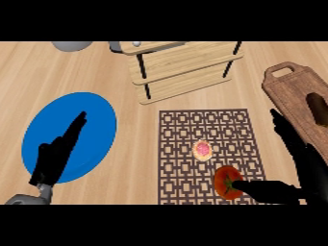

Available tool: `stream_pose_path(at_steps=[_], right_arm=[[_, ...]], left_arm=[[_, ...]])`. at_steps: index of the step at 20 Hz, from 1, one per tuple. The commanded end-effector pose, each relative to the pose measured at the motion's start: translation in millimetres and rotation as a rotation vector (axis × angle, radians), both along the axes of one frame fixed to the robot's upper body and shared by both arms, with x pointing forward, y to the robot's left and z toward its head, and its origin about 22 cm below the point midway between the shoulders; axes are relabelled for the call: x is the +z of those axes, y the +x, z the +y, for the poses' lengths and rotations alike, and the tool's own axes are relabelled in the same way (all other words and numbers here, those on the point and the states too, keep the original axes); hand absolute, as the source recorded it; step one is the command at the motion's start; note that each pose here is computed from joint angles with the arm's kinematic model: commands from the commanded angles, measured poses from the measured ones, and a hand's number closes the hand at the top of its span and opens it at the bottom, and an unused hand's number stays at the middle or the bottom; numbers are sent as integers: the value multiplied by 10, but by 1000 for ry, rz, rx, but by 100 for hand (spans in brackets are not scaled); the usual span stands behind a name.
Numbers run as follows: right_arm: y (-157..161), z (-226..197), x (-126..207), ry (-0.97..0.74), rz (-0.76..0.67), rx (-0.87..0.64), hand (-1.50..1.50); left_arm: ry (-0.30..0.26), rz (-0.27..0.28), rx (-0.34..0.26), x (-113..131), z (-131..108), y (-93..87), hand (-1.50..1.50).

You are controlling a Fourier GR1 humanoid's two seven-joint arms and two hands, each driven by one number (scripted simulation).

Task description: Pick the cupcake from the placemat and place it in the tiered shelf

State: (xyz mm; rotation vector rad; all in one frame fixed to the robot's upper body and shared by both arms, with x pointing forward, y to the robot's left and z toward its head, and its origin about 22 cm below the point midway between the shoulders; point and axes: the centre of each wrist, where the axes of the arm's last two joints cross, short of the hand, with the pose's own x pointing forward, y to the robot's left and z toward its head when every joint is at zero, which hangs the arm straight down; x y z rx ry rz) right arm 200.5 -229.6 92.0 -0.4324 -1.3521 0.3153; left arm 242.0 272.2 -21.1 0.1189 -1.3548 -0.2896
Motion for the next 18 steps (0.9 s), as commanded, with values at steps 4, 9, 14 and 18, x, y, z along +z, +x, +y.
stream_pose_path(at_steps=[4,9,14,18], right_arm=[[118,-18,189,-539,230,-17,-150],[295,262,344,-769,345,-98,-150],[540,936,332,-762,378,-40,-150],[663,1225,318,-726,466,7,-150]], left_arm=[[15,26,-35,-10,-135,-3,0],[3,32,-47,-3,-5,12,0],[8,26,-36,-5,-151,32,0],[-4,44,-25,-212,-247,-82,0]])
